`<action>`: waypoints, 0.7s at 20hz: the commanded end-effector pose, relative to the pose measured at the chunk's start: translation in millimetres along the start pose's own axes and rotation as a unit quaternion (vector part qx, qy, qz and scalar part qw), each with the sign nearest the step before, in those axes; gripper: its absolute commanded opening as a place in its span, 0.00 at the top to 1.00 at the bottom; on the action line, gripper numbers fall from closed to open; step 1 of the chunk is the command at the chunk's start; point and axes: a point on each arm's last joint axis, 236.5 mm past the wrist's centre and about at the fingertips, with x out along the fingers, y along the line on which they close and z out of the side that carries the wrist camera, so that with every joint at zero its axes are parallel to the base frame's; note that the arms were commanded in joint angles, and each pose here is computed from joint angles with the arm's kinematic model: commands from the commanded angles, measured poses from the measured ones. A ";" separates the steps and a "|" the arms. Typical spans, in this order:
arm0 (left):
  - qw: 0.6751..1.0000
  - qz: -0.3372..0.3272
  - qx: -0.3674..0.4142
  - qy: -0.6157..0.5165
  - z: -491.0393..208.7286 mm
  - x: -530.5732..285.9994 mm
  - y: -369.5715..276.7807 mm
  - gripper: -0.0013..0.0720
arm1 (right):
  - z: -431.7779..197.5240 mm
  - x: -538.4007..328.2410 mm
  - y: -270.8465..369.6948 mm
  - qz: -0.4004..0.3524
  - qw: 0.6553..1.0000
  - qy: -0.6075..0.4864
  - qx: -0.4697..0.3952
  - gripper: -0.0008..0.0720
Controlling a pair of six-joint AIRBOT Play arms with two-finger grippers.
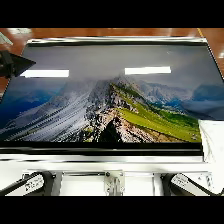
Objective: Fold the shirts.
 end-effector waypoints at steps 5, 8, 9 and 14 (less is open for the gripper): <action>0.998 -0.052 0.018 -0.011 -4.3 -22.3 -57.5 0.93 | 6.7 -35.7 -133.1 -0.123 0.985 -0.050 0.106 0.90; 0.998 -0.056 0.035 -0.014 -8.1 -31.6 -73.0 0.93 | -36.9 -24.5 -177.4 -0.159 0.974 -0.008 0.160 0.90; 0.998 -0.056 0.039 -0.016 -8.8 -33.8 -76.7 0.94 | -55.4 -18.2 -187.4 -0.161 0.970 0.006 0.184 0.90; 0.997 -0.056 0.044 -0.019 -8.9 -36.1 -80.1 0.94 | -150.8 25.6 -196.7 -0.133 0.942 0.054 0.302 0.90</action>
